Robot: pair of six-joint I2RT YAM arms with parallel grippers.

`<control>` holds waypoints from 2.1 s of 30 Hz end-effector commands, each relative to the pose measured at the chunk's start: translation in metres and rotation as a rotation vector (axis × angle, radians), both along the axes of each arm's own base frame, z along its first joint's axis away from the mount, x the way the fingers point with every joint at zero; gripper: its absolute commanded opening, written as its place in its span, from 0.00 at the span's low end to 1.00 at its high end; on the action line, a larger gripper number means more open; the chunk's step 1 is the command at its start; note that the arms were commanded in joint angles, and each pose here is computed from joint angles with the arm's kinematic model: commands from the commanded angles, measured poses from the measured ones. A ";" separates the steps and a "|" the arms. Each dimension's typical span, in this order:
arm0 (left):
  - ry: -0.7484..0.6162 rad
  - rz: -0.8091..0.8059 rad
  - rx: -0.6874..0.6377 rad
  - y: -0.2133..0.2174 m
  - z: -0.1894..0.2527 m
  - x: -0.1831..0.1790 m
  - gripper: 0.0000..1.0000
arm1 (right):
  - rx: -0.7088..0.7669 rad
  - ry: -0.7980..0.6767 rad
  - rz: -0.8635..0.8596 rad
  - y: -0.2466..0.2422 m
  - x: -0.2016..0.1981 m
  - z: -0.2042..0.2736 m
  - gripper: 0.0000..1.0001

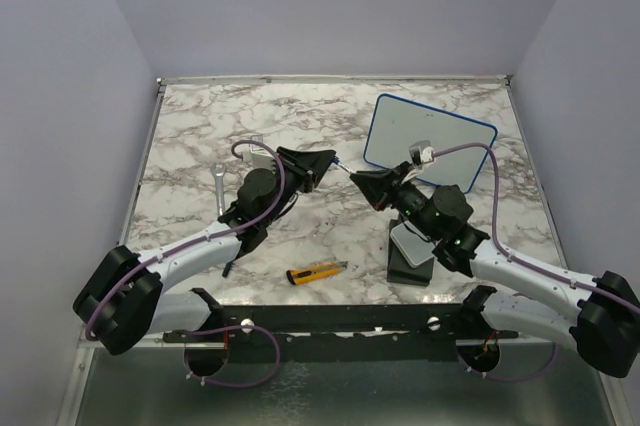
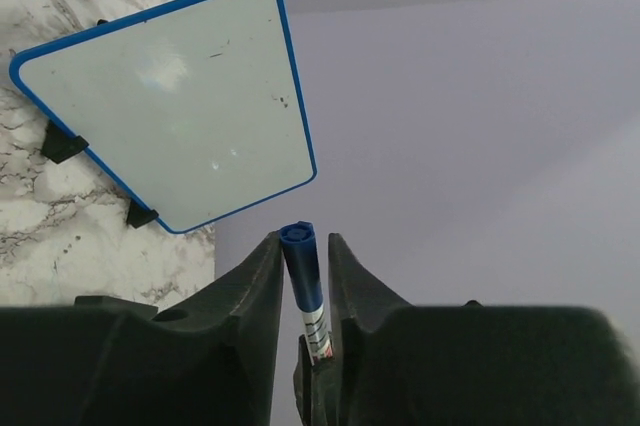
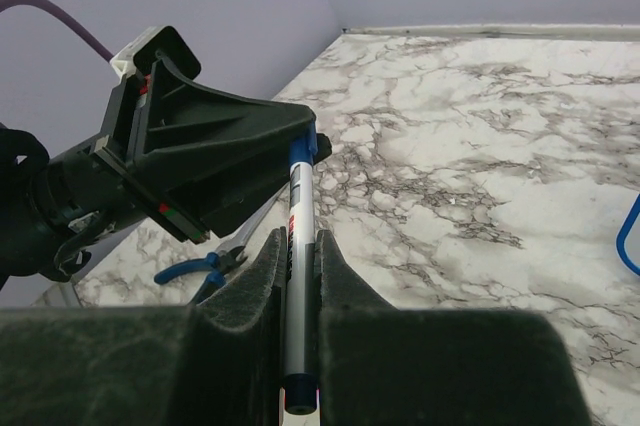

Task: Write a sentence on the whiteboard
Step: Open the whiteboard marker at the center of the board.

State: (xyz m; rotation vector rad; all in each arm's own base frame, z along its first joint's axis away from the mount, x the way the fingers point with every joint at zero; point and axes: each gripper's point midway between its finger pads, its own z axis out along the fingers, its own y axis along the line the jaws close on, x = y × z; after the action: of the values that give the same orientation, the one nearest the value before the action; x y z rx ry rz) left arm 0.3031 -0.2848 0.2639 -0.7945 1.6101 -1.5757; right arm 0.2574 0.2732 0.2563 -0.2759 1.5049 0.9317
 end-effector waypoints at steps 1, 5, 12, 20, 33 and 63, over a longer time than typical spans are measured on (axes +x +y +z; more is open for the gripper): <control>-0.022 -0.005 -0.035 -0.002 0.012 0.001 0.20 | -0.001 -0.038 -0.025 0.002 0.003 0.012 0.00; 0.001 0.013 -0.039 0.000 0.005 0.004 0.10 | -0.017 -0.039 -0.023 0.004 0.001 0.010 0.00; 0.051 0.049 -0.065 0.007 -0.007 0.006 0.00 | -0.027 -0.017 -0.075 -0.004 0.001 0.003 0.00; 0.101 0.130 -0.112 0.023 -0.018 0.010 0.00 | -0.015 -0.027 -0.089 -0.008 -0.001 0.005 0.00; 0.102 0.202 -0.100 0.037 -0.024 0.017 0.00 | -0.074 0.055 -0.091 -0.010 -0.005 -0.017 0.00; 0.108 0.293 -0.086 0.057 -0.034 0.020 0.00 | -0.074 0.091 -0.100 -0.019 -0.014 -0.027 0.00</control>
State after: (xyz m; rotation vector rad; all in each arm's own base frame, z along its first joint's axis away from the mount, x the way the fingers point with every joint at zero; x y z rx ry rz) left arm 0.2880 -0.2782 0.2376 -0.9592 1.6152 -1.6338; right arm 0.2405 0.2690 0.2394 -0.2520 1.5986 0.8823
